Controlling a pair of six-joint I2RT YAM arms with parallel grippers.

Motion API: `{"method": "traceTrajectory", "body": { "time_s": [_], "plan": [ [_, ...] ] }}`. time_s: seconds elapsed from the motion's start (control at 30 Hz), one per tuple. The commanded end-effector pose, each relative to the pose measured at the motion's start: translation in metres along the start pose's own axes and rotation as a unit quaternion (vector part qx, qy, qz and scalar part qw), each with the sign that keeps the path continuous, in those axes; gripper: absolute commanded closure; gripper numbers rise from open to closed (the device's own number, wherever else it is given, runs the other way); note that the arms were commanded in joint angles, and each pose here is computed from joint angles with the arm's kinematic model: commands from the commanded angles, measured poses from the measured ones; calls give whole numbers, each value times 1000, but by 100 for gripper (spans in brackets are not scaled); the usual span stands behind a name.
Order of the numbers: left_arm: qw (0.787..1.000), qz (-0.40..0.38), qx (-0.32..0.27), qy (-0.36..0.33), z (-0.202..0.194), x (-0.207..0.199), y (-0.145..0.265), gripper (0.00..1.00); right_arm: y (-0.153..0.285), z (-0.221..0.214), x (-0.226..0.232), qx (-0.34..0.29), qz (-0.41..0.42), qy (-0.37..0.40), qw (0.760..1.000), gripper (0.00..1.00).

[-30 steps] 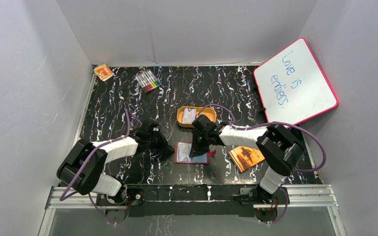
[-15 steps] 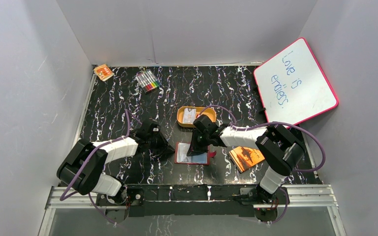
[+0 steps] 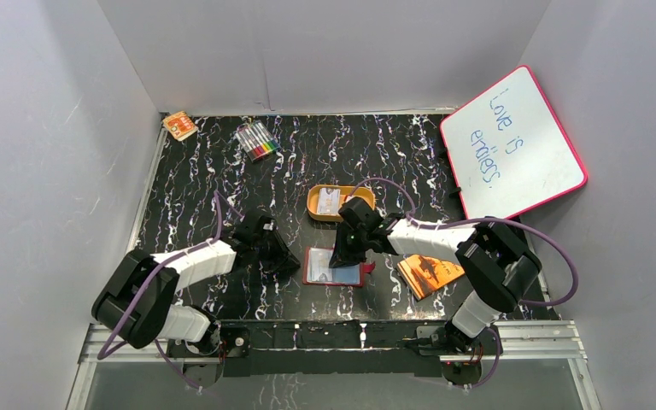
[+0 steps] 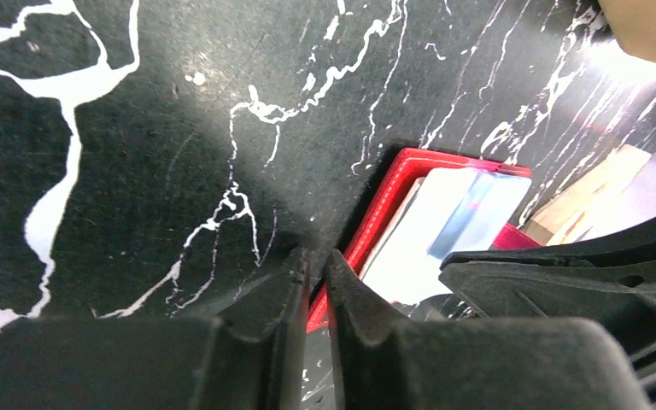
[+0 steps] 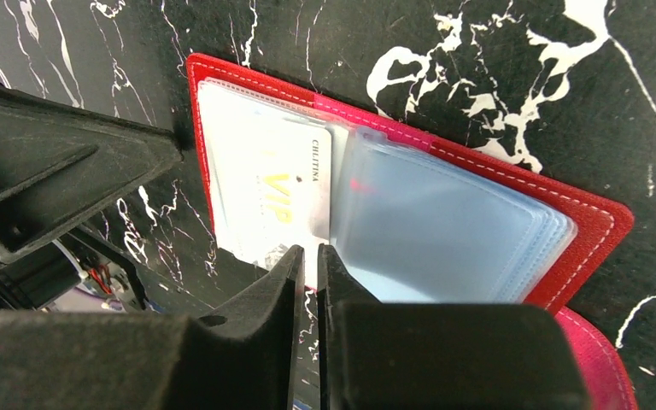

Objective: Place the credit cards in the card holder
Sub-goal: Adjust the credit card in the card holder.

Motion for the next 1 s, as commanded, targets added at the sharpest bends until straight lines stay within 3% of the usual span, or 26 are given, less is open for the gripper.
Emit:
{"method": "traceTrajectory", "body": {
  "time_s": [0.0, 0.23, 0.5, 0.7, 0.97],
  "plan": [
    [1000, -12, 10, -11, -4, -3, 7, 81, 2, 2, -3, -1, -3, 15, 1000, 80],
    [998, -63, 7, -24, -5, -14, 15, 53, -3, -1, -5, 14, -4, 23, 1000, 77],
    [995, -67, 52, -47, -14, -17, 3, 51, -5, -1, -5, 19, 1, 30, 999, 76],
    [992, -71, 79, -68, -26, -22, -7, 59, -5, -2, -4, 21, 4, 32, 999, 76],
    [993, -48, 84, -73, -32, -12, -15, 95, -2, -1, -4, 18, 5, 35, 999, 76]
  ]
}}
Point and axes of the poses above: each gripper's point midway between its finger pads, its own y axis back along the fingers, its own x axis along the line the jaws close on, z = x × y, the point moved 6 cm from there along y, back along the fingers, and after that the axes turned 8 degrees about -y, right-handed, at the moved point
